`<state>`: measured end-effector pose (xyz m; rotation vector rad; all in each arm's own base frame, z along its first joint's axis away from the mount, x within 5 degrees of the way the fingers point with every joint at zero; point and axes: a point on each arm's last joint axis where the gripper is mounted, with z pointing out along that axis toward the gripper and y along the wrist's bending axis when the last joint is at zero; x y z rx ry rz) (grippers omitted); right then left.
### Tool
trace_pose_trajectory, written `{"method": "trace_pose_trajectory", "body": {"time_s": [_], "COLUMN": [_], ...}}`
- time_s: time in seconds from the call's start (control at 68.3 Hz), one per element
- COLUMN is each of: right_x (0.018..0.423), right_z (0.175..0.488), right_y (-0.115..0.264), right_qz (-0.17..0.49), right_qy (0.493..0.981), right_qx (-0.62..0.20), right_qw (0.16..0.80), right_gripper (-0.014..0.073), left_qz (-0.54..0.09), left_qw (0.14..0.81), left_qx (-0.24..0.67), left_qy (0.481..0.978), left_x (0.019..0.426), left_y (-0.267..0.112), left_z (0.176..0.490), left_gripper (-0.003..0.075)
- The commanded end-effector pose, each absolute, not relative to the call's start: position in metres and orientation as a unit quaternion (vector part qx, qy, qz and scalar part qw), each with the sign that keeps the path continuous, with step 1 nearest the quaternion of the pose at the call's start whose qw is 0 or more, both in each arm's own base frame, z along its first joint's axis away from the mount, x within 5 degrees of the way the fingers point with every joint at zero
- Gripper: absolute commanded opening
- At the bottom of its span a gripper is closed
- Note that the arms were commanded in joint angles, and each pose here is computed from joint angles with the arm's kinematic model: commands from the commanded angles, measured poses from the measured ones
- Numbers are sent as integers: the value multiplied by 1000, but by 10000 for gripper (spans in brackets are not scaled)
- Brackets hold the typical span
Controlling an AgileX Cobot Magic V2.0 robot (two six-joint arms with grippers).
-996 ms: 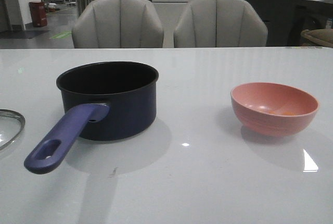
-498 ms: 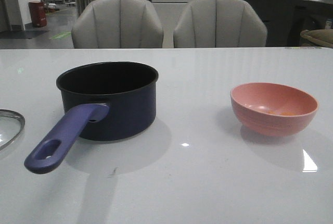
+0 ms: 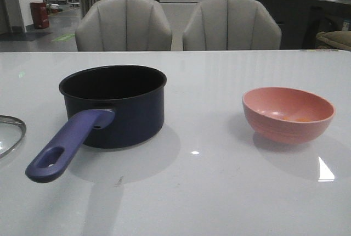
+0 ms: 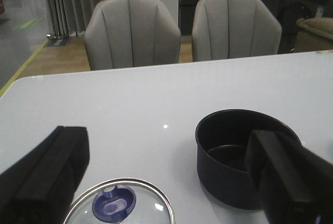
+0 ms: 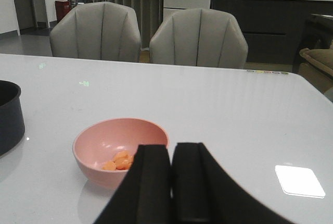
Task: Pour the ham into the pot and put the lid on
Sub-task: 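Set the glass lid down beside the pot and withdraw left gripper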
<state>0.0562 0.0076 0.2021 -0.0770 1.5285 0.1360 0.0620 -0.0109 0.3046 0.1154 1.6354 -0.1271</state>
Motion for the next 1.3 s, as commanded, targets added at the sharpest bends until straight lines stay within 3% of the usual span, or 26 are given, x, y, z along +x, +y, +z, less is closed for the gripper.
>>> {"method": "trace_pose_trajectory", "body": {"time_s": [0.0,0.337,0.512,0.586,0.732,1.069,1.157,1.289], "right_x": [54,53,50,53,69,95,104,126], "right_z": [213,214,232,243,264,270,273,279], "right_y": [7,7,8,8,9,12,14,17], "right_qz": [57,58,65,62,51,62,69,86], "right_qy": [649,646,583,606,703,743,754,778], "right_qx": [-37,-37,-37,-37,-37,-26,-18,2], "right_qw": [758,761,809,792,709,666,653,622], "right_gripper": [146,146,146,146,146,149,190,352], "left_qz": [-71,-95,-97,-98,-105,-105,-105,-105], "left_qw": [734,739,733,732,736,737,737,737], "left_qx": [41,59,60,59,53,52,52,52], "left_qy": [674,664,671,672,667,665,665,665], "left_x": [56,59,59,59,59,59,59,59], "left_y": [-10,-13,-14,-14,-14,-14,-14,-14], "left_z": [310,292,291,290,292,293,293,293], "left_gripper": [636,636,636,636,636,636,636,636]}}
